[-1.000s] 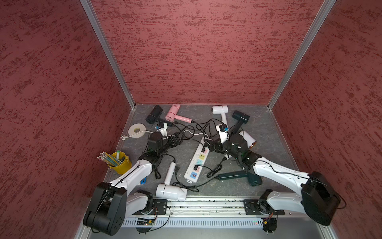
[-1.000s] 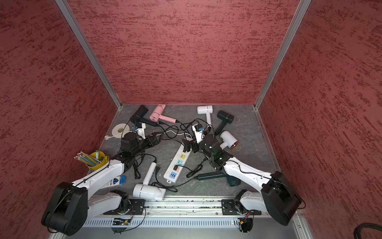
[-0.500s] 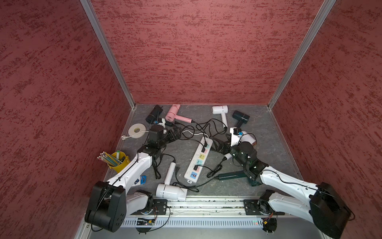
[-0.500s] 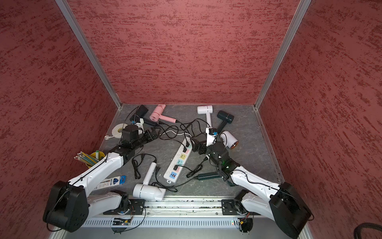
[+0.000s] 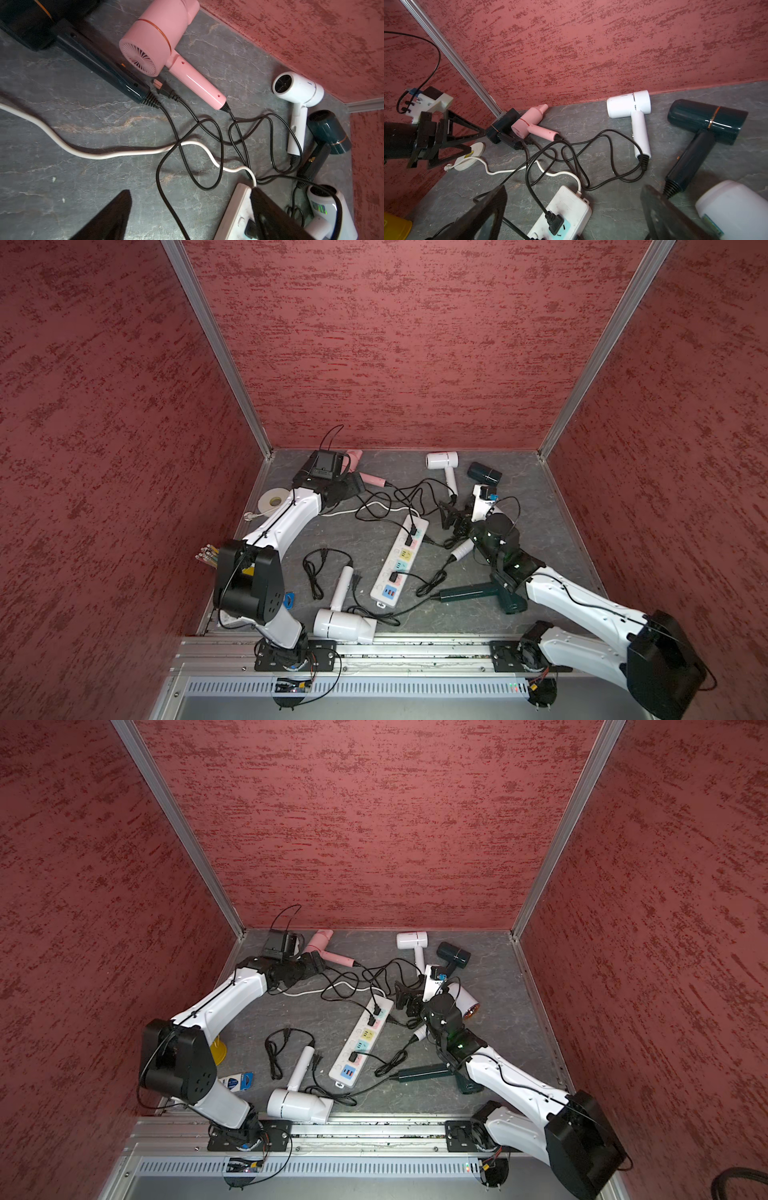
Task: Charge the blow dryers
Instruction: Pick up the plug from the center of the board.
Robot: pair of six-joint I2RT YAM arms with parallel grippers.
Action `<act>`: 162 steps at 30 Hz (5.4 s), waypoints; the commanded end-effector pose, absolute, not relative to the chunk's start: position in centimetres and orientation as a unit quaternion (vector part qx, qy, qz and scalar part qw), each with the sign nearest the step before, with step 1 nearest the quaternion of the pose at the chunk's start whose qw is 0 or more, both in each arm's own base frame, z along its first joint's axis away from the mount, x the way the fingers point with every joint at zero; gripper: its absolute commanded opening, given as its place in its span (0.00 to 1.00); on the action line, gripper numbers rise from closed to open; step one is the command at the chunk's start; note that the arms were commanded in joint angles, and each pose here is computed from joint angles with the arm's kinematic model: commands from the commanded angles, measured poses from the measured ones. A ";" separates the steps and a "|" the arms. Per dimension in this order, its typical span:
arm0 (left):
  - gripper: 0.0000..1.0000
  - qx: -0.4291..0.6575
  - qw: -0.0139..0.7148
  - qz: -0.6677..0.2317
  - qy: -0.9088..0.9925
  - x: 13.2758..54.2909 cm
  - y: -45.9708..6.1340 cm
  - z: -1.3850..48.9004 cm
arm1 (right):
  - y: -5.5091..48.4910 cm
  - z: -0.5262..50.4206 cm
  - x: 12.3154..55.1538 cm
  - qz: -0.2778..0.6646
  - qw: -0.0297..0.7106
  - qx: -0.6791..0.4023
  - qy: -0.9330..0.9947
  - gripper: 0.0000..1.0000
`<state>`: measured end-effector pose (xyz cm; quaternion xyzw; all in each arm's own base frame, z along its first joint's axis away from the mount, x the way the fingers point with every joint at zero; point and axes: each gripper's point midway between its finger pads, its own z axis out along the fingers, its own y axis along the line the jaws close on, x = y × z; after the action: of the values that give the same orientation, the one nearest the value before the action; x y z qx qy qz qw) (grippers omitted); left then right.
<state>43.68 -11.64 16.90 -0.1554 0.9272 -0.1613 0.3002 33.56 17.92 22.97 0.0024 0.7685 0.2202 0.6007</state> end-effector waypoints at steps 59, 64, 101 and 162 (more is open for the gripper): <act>0.34 -0.453 0.026 -0.177 0.873 52.8 -15.8 0.5 | 17.4 22.2 33.8 0.207 0.587 0.010 0.783 1.00; 0.37 -0.442 0.047 -0.193 0.875 53.1 -16.0 1.9 | 17.6 22.0 33.9 0.206 0.583 0.008 0.786 1.00; 0.47 -0.403 0.134 -0.186 0.886 53.8 -14.6 7.9 | 18.0 21.4 34.0 0.210 0.576 0.000 0.790 1.00; 0.00 -0.307 0.239 -0.275 0.879 55.8 -22.6 18.2 | 17.4 20.8 34.4 0.191 0.574 0.015 0.796 1.00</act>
<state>54.55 -22.00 13.21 -0.3320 0.8934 -0.2420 0.1819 33.91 17.82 19.50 -0.0006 0.8035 0.1952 0.5624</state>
